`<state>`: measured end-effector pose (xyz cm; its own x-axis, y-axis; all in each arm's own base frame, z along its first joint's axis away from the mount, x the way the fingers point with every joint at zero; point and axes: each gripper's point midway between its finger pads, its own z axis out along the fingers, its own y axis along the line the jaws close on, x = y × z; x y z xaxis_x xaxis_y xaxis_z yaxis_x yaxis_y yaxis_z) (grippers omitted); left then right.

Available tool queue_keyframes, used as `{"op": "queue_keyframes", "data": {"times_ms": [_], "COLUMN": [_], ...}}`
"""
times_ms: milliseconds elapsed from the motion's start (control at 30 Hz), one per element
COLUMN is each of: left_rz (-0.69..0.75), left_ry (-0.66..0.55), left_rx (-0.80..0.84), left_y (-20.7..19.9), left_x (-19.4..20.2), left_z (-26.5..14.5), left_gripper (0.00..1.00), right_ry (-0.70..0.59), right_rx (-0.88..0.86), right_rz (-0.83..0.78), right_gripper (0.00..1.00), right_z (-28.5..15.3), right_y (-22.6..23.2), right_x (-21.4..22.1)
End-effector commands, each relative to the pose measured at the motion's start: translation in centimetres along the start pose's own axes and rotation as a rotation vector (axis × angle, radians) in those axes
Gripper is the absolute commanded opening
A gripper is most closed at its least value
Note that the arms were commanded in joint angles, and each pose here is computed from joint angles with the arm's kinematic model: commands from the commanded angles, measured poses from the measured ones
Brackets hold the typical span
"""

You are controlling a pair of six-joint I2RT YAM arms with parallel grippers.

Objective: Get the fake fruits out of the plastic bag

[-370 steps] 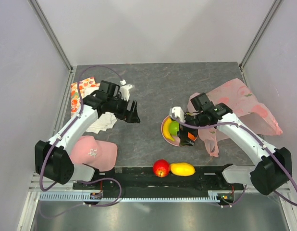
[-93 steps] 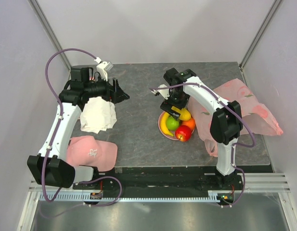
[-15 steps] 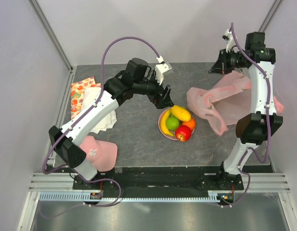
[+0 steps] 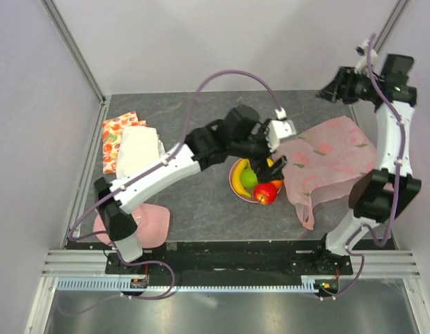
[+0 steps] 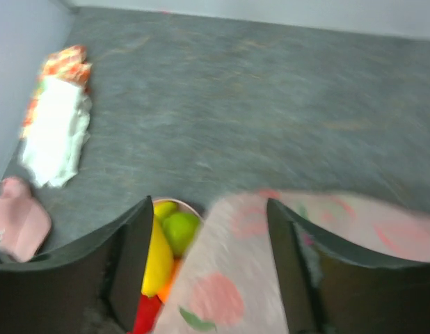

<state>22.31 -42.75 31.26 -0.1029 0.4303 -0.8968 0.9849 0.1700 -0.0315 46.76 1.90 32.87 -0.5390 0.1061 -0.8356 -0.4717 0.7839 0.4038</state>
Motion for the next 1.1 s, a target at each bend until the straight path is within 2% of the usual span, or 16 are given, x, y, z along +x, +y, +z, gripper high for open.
{"op": "queue_keyframes", "data": {"times_ms": [0, 33, 167, 267, 300, 367, 400, 433, 467, 500, 567, 600, 633, 700, 800, 1067], "left_rz": [0.068, 0.072, 0.132, 0.185, 0.197, 0.233, 0.252, 0.268, 0.288, 0.289, 0.242, 0.239, 0.246, 0.273, 0.240, 0.284], "left_ry": [0.052, 0.058, 0.089, 0.107, 0.066, 0.090, 0.071, 0.111, 0.104, 0.067, 0.014, -0.026, -0.074, -0.142, -0.252, -0.459], "left_rx": [-0.065, -0.100, -0.088, -0.149, -0.164, -0.179, -0.241, -0.251, -0.267, -0.287, -0.305, -0.341, -0.388, -0.415, -0.513, -0.727], "left_y": [-0.4, -0.1, -2.2, -1.4, -1.1, -0.4, 0.7, 1.3, 1.8, 2.3, 3.8, 4.6, 5.6, 6.8, 11.3, 23.2], "left_x": [0.9, 0.7, 1.9, 2.9, 1.6, 3.2, 2.1, 4.1, 3.8, 3.0, 1.6, -0.2, -1.7, -4.5, -8.4, -14.5], "left_z": [6.0, 7.0, 12.4, 16.1, 16.7, 19.4, 19.6, 21.4, 21.7, 22.1, 21.6, 20.9, 20.5, 19.0, 15.5, 3.9], "left_gripper": [0.99, 0.99, 0.99, 0.99, 0.99, 0.99, 0.98, 0.96, 0.91, 0.74, 0.53, 0.08, 0.02, 0.02, 0.01, 0.02], "right_ry": [-0.109, -0.124, -0.178, -0.188, -0.189, -0.195, -0.200, -0.203, -0.205, -0.198, -0.194, -0.197, -0.199, -0.213, -0.235, -0.285], "right_rx": [0.264, 0.268, 0.284, 0.289, 0.290, 0.293, 0.293, 0.296, 0.294, 0.284, 0.276, 0.271, 0.267, 0.264, 0.248, 0.155], "right_rz": [0.022, 0.047, 0.072, 0.040, 0.041, 0.044, 0.049, 0.055, 0.052, 0.066, 0.083, 0.085, 0.093, 0.093, 0.111, 0.147], "right_gripper": [0.77, 0.82, 0.85, 0.87, 0.87, 0.87, 0.87, 0.87, 0.88, 0.88, 0.88, 0.87, 0.88, 0.88, 0.88, 0.87], "right_z": [-7.9, -8.8, -12.2, -13.0, -13.1, -13.6, -13.7, -14.0, -14.1, -14.0, -13.7, -13.7, -13.6, -13.5, -13.3, -12.8], "right_y": [-2.8, -2.9, -1.4, -0.2, -0.1, 0.4, 0.5, 0.5, 0.7, 0.8, 0.6, 0.6, 0.5, 0.3, 0.4, 1.6], "right_x": [0.1, 0.3, 0.7, 1.1, 1.3, 1.6, 1.6, 1.7, 1.6, 1.8, 1.8, 1.8, 1.7, 1.3, 0.8, -0.5]}}
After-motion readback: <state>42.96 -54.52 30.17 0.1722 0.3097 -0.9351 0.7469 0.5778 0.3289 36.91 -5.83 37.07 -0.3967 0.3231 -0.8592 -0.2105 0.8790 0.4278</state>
